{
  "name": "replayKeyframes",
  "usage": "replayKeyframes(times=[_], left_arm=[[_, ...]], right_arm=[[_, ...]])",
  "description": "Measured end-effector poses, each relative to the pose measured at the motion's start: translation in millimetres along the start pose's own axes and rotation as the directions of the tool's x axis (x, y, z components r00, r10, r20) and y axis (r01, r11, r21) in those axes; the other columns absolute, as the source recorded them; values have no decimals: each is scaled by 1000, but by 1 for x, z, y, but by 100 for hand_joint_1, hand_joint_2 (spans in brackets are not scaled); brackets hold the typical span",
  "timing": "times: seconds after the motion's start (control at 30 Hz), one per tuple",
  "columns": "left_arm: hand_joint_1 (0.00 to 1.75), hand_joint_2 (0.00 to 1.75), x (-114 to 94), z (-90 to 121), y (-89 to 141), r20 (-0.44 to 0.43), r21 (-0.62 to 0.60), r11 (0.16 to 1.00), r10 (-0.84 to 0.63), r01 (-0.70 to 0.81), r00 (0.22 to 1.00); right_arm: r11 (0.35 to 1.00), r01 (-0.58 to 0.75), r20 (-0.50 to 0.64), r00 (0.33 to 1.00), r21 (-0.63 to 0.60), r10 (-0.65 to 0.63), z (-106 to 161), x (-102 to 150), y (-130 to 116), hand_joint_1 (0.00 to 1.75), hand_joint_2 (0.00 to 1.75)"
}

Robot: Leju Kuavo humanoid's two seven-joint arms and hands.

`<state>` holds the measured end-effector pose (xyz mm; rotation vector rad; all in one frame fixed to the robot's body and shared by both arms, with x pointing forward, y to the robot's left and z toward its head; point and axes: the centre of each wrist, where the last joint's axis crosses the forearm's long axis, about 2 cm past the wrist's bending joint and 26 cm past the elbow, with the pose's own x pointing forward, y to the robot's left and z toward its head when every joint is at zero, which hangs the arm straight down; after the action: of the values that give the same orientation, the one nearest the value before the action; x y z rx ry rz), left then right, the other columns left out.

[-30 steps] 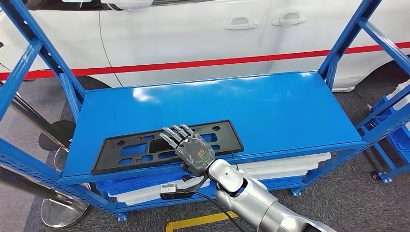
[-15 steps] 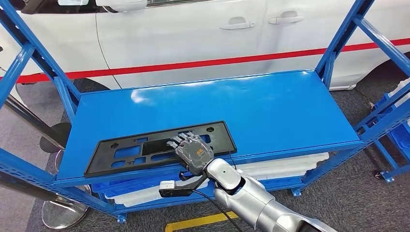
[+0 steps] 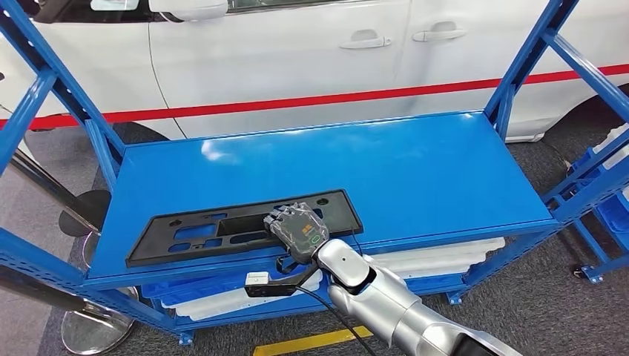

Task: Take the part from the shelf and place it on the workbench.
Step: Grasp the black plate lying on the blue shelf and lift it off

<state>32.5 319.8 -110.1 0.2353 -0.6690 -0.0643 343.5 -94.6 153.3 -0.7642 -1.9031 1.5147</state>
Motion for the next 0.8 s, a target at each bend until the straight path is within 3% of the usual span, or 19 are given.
replayKeyframes(times=[0.47,0.5,0.57,0.6,0.67,0.73,0.8], left_arm=[[0,0,0,2,-8,-4,-13,1000,16,-16,1000],[0,0,0,2,-8,-6,-13,1000,17,-18,1000],[0,0,-2,4,-12,-16,-12,999,36,-36,999],[0,0,-3,6,-14,-22,-10,999,49,-49,999],[0,0,-7,9,-18,-25,-3,998,70,-70,997],[0,0,-9,11,-21,-18,3,997,83,-83,996],[0,0,-10,13,-24,-14,9,996,91,-91,996]], right_arm=[[999,3,-11,1000,43,-2,0,-2,2,175,175],[999,20,-11,1000,46,-19,0,-1,1,175,175],[971,240,18,970,-2,-240,0,4,-7,175,175],[915,399,58,916,-51,-396,0,9,-14,175,175],[710,684,182,729,-166,-660,6,20,-32,175,175],[458,857,300,513,-236,-804,16,30,-48,175,175],[231,934,403,329,-274,-854,29,34,-65,175,175]])
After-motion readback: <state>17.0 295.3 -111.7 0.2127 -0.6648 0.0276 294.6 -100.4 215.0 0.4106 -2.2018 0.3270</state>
